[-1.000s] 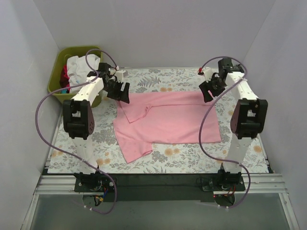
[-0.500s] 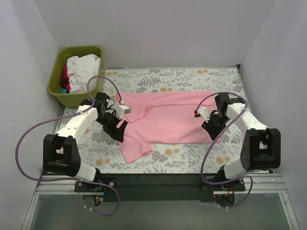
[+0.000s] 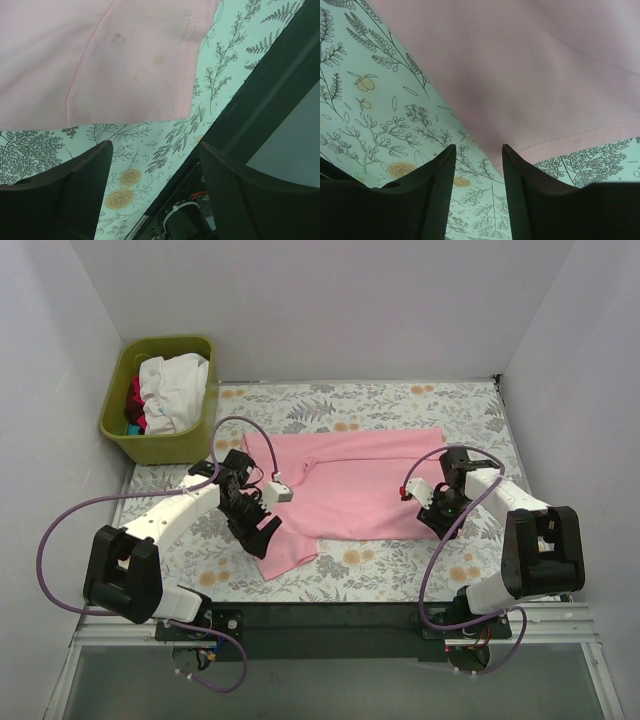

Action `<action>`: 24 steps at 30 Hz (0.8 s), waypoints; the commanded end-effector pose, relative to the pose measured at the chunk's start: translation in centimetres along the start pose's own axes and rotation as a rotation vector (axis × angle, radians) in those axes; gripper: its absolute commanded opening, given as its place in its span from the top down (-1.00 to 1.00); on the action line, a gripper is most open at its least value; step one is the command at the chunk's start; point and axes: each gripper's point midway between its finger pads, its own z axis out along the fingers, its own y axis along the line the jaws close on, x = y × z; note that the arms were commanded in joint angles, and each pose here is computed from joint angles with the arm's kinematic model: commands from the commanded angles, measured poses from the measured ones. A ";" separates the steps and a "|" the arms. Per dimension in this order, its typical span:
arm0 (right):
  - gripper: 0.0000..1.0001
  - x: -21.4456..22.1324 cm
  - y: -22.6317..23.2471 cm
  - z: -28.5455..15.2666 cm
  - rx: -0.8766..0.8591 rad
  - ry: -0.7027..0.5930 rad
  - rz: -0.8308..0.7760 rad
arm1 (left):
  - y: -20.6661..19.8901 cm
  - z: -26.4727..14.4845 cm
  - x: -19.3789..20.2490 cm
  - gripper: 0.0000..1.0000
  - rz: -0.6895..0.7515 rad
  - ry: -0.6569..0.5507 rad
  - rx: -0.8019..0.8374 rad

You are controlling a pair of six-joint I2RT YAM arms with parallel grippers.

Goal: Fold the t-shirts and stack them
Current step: Fold the tshirt

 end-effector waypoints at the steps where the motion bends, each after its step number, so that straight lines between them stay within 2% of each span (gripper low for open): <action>1: 0.01 -0.3 -1.3 -0.2 0.078 -0.011 -0.042 | -0.2 -0.3 -0.3 -0.38 0.029 -0.019 -0.026; 7: 0.01 0.6 -1.3 0.8 0.100 0.017 -0.054 | -0.9 0.6 0.3 -0.38 0.055 0.008 -0.029; 11: 0.13 1.5 -1.0 1.5 0.103 0.037 -0.061 | -1.3 1.1 0.3 -0.38 0.080 0.017 -0.030; 20: 0.83 1.4 -1.7 1.6 0.128 0.043 -0.046 | -1.3 3.2 0.8 -0.36 0.130 0.050 -0.088; 24: 0.95 1.2 -1.9 1.6 0.130 0.042 -0.035 | 0.3 4.1 0.9 -0.24 0.152 0.067 -0.177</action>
